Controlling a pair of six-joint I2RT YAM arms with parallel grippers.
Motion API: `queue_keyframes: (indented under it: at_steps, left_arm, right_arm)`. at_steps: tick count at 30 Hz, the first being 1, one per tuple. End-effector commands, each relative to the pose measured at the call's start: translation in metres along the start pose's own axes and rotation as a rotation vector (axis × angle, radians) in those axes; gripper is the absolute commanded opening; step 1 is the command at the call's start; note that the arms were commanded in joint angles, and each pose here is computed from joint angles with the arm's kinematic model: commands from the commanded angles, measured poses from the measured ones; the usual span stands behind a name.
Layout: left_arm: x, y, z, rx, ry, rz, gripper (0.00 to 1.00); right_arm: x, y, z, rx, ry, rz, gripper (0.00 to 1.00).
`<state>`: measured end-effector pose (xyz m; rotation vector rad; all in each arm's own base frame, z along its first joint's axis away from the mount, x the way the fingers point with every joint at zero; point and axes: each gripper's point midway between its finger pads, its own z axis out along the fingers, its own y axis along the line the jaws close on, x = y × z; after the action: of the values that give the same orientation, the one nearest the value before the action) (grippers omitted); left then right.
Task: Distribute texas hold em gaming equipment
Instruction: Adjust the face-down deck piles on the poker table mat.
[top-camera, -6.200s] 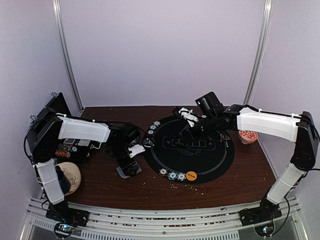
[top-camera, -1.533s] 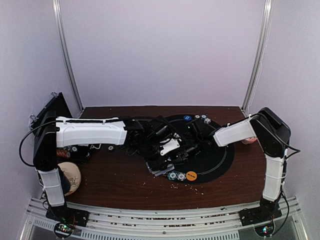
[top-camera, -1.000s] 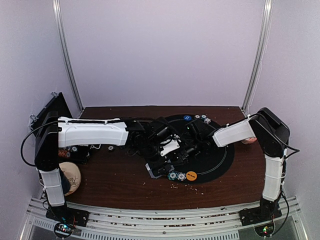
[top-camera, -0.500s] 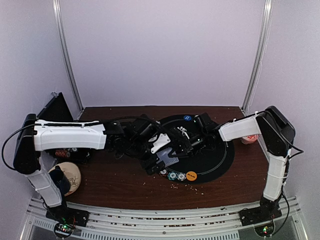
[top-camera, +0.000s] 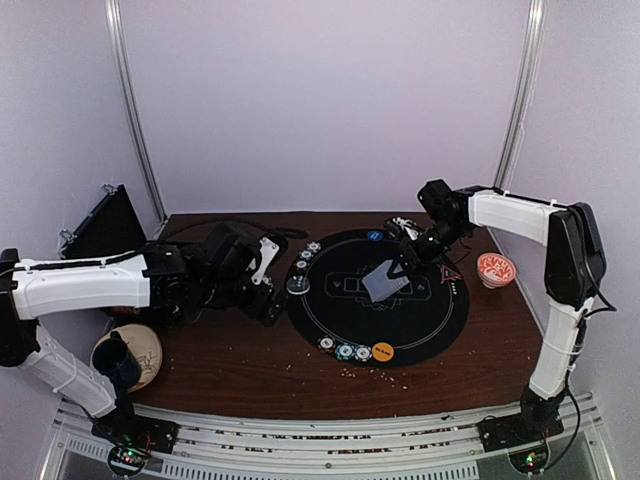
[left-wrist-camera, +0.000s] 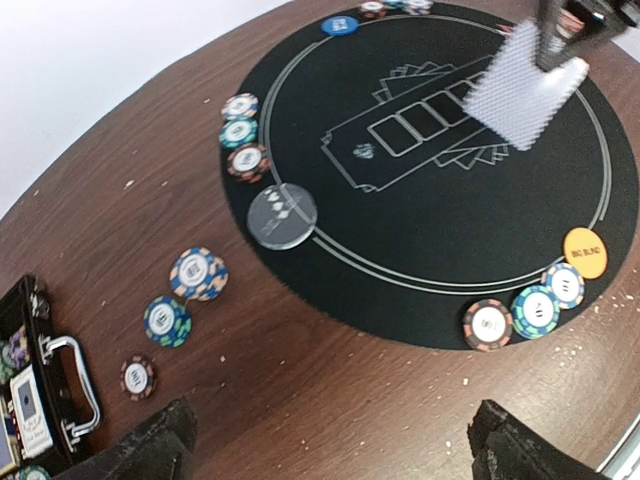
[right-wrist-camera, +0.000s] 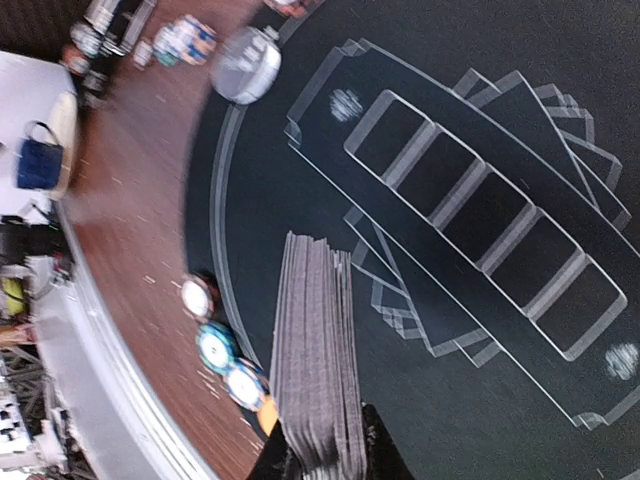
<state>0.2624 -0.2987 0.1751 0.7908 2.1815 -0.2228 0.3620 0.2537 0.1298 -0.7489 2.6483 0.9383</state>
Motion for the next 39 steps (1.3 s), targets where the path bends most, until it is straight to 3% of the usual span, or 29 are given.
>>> queue_keyframes:
  at_steps: [1, 10, 28, 34, 39]
  left_arm:
    - [0.003, 0.021, -0.005, -0.078, -0.051, -0.104, 0.98]
    - [0.025, 0.046, 0.002, -0.170, -0.052, -0.140, 0.98]
    - [0.046, 0.050, 0.017, -0.181, -0.126, -0.129, 0.98]
    - [0.054, 0.051, 0.019, -0.183, -0.133, -0.131, 0.98]
    - [0.057, 0.051, 0.020, -0.184, -0.131, -0.134, 0.98]
  right_arm:
    - [0.031, -0.018, -0.026, 0.206, 0.155, -0.049, 0.00]
    - [0.029, -0.043, -0.027, 0.436, 0.217, -0.097, 0.00]
    - [0.043, -0.040, 0.025, 0.517, 0.274, -0.162, 0.00]
    - [0.041, -0.042, 0.032, 0.517, 0.279, -0.161, 0.09]
    - [0.041, -0.037, 0.039, 0.468, 0.287, -0.158, 0.10]
